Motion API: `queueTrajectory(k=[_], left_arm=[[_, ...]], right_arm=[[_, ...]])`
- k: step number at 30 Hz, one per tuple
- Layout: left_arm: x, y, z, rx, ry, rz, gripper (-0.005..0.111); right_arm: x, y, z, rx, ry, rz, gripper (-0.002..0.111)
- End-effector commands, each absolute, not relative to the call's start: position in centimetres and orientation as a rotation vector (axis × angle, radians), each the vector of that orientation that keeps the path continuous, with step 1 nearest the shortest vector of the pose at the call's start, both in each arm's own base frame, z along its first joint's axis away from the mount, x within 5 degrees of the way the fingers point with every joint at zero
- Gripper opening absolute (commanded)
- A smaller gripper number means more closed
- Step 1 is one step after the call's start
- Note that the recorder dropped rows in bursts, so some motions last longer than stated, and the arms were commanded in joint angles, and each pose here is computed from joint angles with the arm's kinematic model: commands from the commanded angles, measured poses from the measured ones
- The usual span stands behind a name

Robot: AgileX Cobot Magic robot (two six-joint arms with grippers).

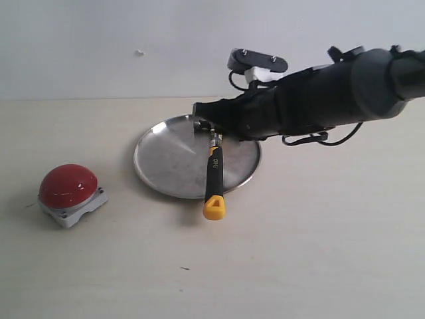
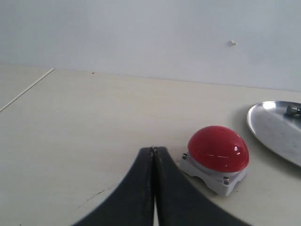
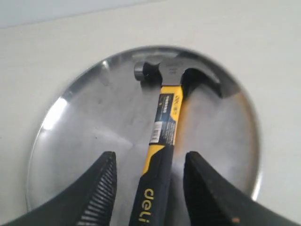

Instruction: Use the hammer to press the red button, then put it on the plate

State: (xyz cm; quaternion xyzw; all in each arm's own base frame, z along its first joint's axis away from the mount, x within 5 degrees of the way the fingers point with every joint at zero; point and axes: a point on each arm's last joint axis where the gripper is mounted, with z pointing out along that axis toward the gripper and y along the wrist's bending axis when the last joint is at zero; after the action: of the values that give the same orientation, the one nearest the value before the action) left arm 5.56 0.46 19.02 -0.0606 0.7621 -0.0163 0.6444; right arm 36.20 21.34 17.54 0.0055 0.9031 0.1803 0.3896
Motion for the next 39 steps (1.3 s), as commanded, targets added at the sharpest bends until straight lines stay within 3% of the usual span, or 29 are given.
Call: queueTrajectory(k=[1, 12, 25, 39], left_arm=[[5.5, 0.5, 19.1, -0.140, 1.725, -0.037, 0.000], [5.5, 0.5, 19.1, -0.140, 1.725, -0.037, 0.000], [5.5, 0.5, 19.1, -0.140, 1.725, -0.037, 0.000], [5.5, 0.5, 19.1, -0.140, 1.725, -0.037, 0.000]], right_arm=[[34.2, 19.6, 21.3, -0.116, 2.210, 0.376, 0.045], [25.5, 15.0, 25.2, -0.282, 2.122, 0.403, 0.038], [14.6, 10.1, 25.2, -0.401, 1.977, 0.605, 0.026], [10.1, 7.6, 24.0, -0.348, 1.874, 0.695, 0.026]])
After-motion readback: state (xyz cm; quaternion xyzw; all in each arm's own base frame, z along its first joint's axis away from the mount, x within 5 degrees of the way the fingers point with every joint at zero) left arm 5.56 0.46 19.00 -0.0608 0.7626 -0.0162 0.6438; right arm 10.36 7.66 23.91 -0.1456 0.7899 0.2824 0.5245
